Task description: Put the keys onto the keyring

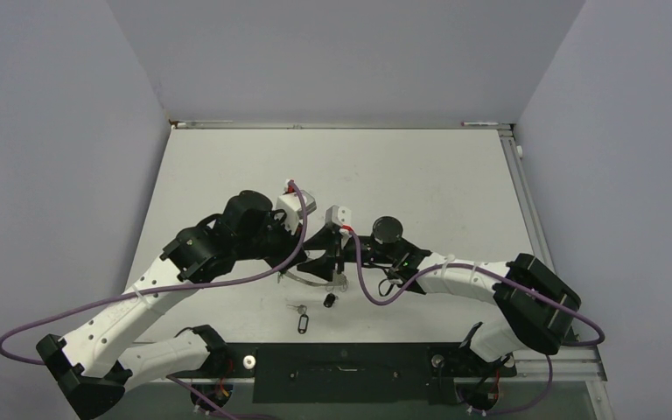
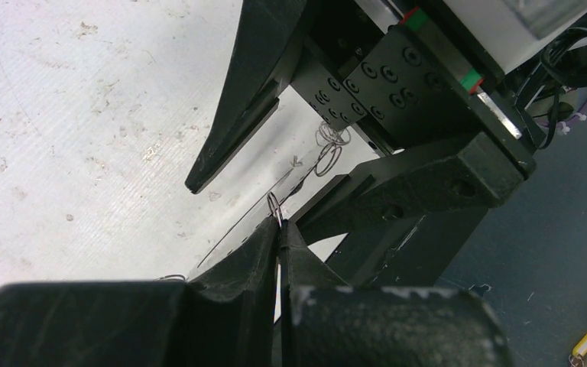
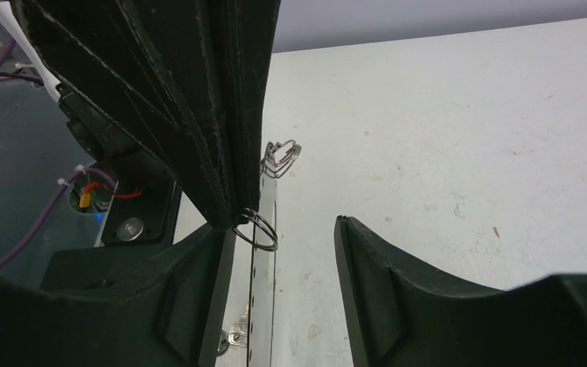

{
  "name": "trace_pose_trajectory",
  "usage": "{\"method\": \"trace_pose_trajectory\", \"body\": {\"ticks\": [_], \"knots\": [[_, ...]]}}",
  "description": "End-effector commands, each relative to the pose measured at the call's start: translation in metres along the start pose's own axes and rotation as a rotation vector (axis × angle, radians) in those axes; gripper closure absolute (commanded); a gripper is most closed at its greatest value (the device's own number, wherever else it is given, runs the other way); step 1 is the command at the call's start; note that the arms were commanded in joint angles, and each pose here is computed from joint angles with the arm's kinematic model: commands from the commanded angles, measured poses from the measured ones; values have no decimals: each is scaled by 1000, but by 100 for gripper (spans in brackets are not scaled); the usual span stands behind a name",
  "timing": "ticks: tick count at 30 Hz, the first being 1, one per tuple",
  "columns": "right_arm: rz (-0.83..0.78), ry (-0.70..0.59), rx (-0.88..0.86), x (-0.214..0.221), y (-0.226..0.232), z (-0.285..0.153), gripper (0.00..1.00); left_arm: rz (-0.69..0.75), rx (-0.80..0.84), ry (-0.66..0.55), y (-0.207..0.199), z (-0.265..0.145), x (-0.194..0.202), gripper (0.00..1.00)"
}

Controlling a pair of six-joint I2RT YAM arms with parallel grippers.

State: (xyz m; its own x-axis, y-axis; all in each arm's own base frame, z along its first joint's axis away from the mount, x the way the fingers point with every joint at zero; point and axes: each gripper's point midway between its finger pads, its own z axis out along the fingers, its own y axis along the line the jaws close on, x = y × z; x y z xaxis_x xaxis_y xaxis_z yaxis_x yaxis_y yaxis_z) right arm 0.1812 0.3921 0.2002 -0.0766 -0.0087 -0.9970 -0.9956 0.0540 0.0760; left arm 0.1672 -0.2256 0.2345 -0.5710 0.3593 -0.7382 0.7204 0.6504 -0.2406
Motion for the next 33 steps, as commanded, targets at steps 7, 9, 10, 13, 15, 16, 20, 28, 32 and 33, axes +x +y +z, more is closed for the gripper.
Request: {"method": "trace_pose_trajectory", "body": {"ticks": [7,9,10,13,15,16,20,28,32,33], "knots": [[-79,-85,-109,-38,16,6,76,40,76,-105,-19,-19,-32,100],[-79,-84,-112,-39,17,6,79,40,80,-106,-20,-19,-32,100],[-80,-84,-116,-39,17,6,80,40,81,-107,-20,-20,-32,100],[-88,-99,-126,-41,20,5,84,40,82,-105,-20,-20,-32,100],[-89,-111,-131,-43,22,4,89,39,84,-100,-20,-19,-30,100],[-90,-114,-133,-44,22,4,91,39,83,-100,-20,-18,-30,100],[-90,-115,-130,-43,22,3,95,38,86,-104,-20,-18,-30,100],[-76,-139,-85,-45,17,0,95,23,85,-152,-21,-22,-36,75],[-80,-150,-58,-49,15,-3,95,14,59,-226,-19,-34,-46,54],[-80,-150,-56,-49,15,-3,95,14,56,-255,-19,-39,-50,49]]}}
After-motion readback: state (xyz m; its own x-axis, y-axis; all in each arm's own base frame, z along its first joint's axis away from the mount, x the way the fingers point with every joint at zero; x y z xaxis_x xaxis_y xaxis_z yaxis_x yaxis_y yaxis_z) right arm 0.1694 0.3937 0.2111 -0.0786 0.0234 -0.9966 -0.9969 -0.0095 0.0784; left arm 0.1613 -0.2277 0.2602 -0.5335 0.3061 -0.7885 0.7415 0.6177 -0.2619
